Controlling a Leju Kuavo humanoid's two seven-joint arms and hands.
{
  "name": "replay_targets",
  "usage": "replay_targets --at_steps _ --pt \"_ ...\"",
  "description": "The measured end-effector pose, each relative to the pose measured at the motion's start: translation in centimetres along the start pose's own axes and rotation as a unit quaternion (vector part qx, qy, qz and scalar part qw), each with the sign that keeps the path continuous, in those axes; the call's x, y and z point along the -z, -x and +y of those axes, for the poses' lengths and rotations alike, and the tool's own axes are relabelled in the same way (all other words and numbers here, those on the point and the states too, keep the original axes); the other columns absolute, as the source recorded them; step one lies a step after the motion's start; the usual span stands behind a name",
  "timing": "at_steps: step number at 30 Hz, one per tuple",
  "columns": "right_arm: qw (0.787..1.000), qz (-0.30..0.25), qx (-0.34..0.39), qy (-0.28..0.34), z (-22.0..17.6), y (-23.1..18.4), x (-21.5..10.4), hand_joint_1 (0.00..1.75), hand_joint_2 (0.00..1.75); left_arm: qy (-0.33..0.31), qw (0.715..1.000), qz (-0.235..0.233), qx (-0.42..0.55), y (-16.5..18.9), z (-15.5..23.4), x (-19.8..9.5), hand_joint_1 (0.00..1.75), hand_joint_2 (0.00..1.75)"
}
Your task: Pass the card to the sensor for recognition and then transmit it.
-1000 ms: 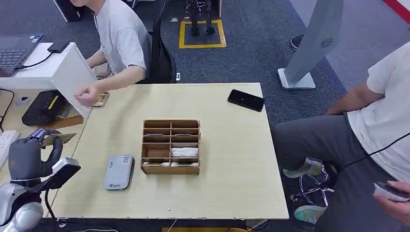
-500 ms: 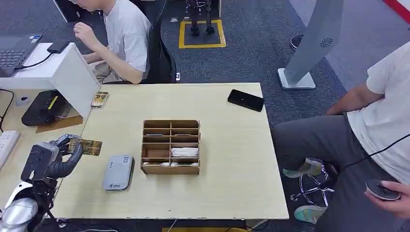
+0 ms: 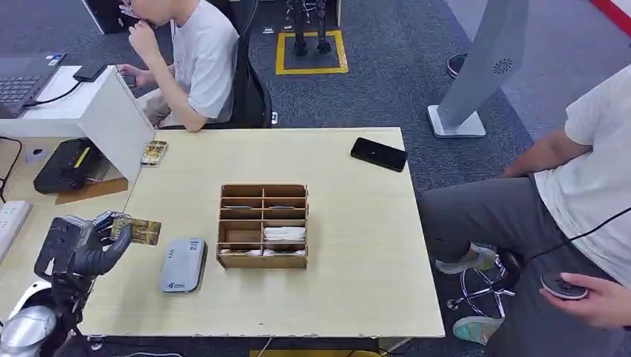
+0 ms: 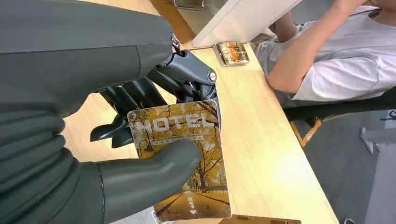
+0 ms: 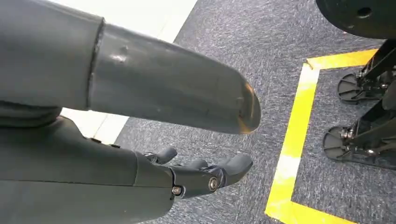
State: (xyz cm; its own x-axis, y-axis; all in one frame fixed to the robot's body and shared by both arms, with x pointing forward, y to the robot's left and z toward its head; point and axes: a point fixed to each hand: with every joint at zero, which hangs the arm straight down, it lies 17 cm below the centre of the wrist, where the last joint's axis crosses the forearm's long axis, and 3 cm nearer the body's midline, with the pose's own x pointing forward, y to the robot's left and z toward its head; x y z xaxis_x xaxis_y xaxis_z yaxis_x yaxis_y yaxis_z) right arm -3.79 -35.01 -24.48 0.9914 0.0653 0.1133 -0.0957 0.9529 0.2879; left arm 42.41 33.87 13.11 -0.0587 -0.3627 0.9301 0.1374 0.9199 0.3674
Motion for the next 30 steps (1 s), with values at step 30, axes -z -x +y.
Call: replay_targets --at_steps 30 --pt "1.000 0.001 0.010 -0.007 0.1 0.0 -0.2 0.00 0.00 0.020 0.998 0.039 0.056 4.9 -5.1 -1.2 1.75 1.75"
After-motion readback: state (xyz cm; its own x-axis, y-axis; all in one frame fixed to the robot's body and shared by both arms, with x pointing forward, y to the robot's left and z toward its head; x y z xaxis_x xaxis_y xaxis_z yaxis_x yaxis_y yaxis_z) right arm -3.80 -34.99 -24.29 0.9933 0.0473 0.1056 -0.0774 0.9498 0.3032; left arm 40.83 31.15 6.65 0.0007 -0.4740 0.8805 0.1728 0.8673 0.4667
